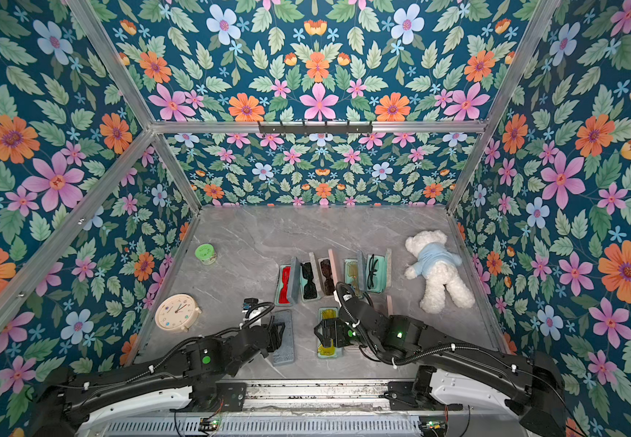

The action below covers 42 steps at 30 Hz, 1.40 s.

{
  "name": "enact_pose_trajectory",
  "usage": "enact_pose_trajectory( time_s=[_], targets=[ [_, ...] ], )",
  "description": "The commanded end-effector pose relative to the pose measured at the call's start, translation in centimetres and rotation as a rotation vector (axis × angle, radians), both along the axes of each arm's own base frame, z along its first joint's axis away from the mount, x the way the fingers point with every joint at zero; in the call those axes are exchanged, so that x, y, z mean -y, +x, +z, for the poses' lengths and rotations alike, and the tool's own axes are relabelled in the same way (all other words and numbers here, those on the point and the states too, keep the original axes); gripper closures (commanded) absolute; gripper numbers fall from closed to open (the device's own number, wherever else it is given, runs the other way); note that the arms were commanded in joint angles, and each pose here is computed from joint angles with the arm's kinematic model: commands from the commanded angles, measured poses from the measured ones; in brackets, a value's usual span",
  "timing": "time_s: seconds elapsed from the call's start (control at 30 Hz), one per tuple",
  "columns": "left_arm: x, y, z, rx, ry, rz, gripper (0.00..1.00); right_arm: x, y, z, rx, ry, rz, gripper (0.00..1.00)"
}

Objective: Close the glasses case
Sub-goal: Move the glasses case to the center of the board.

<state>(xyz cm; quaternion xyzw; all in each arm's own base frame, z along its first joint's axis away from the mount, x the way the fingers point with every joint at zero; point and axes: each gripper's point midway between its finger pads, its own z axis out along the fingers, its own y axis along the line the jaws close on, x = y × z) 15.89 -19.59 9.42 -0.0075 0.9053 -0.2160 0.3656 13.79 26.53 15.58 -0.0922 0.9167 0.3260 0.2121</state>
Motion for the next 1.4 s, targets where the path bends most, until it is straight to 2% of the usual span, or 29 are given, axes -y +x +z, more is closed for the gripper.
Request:
enact_pose_trajectory(
  time_s=[0.0, 0.47, 1.0, 1.37],
  targets=[
    [1.2, 0.5, 0.7, 0.02, -0.019, 0.02, 0.36, 1.2, -0.3, -0.9, -0.009, -0.044, -0.014, 0.08],
    [4.7, 0.3, -0.6, -0.005, 0.027, -0.028, 0.36, 2.0, -1.2, -1.9, -0.038, -0.037, 0.001, 0.08],
    [6.3, 0.0, -1.2, -0.021, 0.009, -0.076, 0.4, 2.1, -1.8, -3.4, -0.063, -0.027, 0.01, 0.08],
    [9.5, -0.3, -1.8, -0.047, -0.01, -0.155, 0.44, 2.9, -0.7, -4.7, -0.119, -0.02, -0.038, 0.1]
  ],
)
